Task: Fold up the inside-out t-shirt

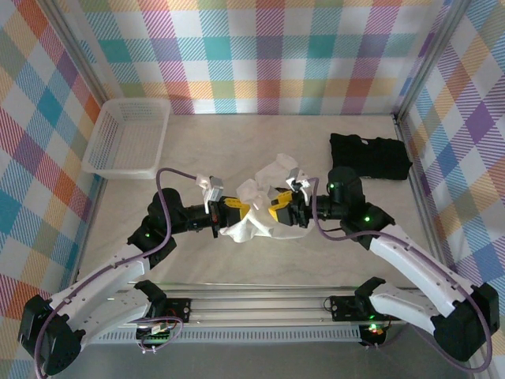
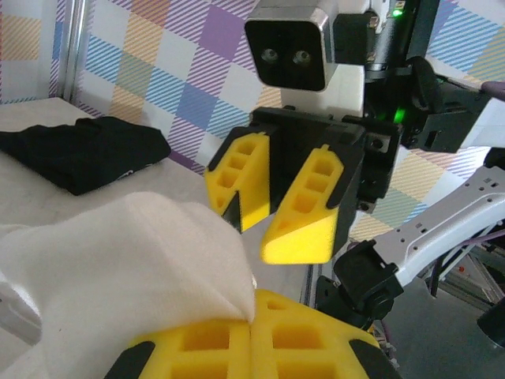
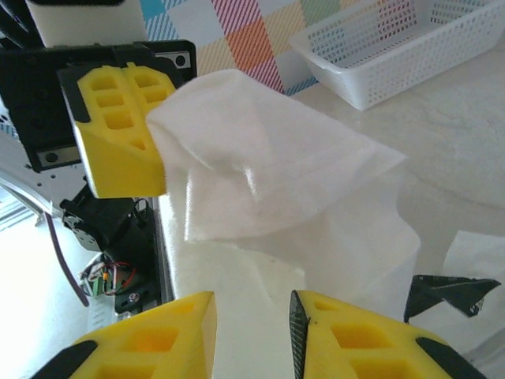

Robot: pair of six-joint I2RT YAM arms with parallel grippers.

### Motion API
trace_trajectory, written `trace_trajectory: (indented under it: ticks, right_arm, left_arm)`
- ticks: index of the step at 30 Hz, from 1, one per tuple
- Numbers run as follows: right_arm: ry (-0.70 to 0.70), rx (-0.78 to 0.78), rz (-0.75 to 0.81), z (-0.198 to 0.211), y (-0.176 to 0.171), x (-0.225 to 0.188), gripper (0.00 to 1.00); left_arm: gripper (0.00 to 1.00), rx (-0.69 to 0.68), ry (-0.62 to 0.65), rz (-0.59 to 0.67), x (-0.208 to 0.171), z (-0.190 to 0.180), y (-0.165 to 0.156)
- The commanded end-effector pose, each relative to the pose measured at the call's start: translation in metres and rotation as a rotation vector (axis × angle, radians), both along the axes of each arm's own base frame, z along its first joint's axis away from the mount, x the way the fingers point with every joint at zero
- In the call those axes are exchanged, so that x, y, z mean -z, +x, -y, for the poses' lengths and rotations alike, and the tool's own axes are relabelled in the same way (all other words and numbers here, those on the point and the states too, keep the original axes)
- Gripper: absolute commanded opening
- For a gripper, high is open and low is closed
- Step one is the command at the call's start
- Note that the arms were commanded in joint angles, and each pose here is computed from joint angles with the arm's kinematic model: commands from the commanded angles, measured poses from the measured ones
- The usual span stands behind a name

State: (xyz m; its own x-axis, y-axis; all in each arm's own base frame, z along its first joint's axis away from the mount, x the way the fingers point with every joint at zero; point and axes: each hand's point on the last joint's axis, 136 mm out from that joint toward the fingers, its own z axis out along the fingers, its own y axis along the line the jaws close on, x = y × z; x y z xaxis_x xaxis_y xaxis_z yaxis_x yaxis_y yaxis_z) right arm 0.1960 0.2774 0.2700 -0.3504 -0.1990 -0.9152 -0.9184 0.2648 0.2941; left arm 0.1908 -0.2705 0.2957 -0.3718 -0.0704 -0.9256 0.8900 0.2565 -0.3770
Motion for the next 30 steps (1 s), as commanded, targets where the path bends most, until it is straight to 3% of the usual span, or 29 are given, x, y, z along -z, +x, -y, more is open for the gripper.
trace_trajectory:
  ticks: [1,17,23,27,30]
  right_arm:
    - [0.047,-0.059,0.113,-0.012,0.002,-0.016,0.31]
    - [0.062,-0.109,0.137,-0.028,0.002,-0.023,0.28]
    - [0.071,-0.124,0.140,-0.029,-0.001,-0.028,0.16]
    - [0.074,-0.137,0.132,-0.030,-0.004,-0.027,0.02]
    - [0.072,-0.125,0.122,-0.028,-0.003,-0.028,0.00]
  left_arm:
    - [0.00,-0.011,-0.047,0.037,-0.016,-0.004,0.000]
    - [0.00,-0.001,-0.034,0.023,-0.013,-0.001,0.001]
    - [0.00,-0.011,-0.025,0.016,-0.011,-0.002,0.003]
    - [0.00,-0.015,-0.024,0.014,-0.011,-0.001,0.004]
    - [0.00,-0.023,-0.021,0.010,-0.010,-0.002,0.005]
